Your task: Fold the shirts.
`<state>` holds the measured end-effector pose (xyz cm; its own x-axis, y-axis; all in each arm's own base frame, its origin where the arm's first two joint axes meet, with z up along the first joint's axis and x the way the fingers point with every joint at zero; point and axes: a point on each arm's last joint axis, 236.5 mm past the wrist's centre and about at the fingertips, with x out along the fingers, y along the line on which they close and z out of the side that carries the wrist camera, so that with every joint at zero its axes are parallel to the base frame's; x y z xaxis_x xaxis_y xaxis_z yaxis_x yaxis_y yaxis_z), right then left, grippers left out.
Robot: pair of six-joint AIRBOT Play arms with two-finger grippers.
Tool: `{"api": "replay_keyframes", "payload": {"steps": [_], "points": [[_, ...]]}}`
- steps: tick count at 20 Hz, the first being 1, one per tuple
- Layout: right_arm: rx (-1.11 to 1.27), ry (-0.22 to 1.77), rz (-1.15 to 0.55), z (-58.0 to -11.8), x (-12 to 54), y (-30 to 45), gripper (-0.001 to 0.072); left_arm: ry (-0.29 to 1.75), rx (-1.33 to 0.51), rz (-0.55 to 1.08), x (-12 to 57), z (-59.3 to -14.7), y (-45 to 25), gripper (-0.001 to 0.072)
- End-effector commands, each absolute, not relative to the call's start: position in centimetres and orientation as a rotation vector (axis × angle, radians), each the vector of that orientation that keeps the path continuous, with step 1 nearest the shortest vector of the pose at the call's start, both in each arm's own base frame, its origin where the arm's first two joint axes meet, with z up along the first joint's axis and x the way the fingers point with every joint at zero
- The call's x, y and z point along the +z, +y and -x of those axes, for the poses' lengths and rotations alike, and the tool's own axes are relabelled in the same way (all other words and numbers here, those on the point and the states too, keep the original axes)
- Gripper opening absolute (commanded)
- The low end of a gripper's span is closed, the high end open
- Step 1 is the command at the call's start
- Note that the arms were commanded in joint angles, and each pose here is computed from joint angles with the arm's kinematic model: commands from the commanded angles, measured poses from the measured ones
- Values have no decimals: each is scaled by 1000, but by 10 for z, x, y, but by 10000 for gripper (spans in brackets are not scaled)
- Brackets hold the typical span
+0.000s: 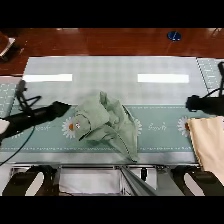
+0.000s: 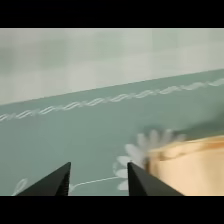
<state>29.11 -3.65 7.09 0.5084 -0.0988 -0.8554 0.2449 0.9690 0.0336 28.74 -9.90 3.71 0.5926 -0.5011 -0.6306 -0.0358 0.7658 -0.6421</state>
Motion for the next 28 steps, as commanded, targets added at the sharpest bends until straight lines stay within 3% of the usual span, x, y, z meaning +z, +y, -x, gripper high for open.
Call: {"api": "replay_keyframes", "payload": {"steps": [1, 3, 6, 12, 15, 16, 18, 28], "points": [[-497, 1091, -295, -253, 51, -120, 410, 1103, -199, 795, 21, -244, -55, 506], [-350, 1174, -503, -242, 8, -82, 410, 1205, -385, 930, 8, -209, -95, 506], [-121, 1230, -661, -238, -32, -13, 409, 1084, -609, 1067, 17, -207, -141, 506], [94, 1476, -567, -204, -72, 64, 409, 956, -591, 1005, 7, -244, -165, 506], [190, 1607, -486, -184, -87, 99, 409, 1012, -574, 981, -10, -251, -183, 502], [216, 1644, -459, -177, -92, 108, 409, 1046, -576, 980, -15, -251, -188, 469], [274, 1707, -434, -165, -98, 128, 410, 1093, -581, 989, -21, -257, -192, 50], [446, 1722, -544, -169, -115, 225, 409, 1013, -658, 921, 11, -292, -196, 26]]}}
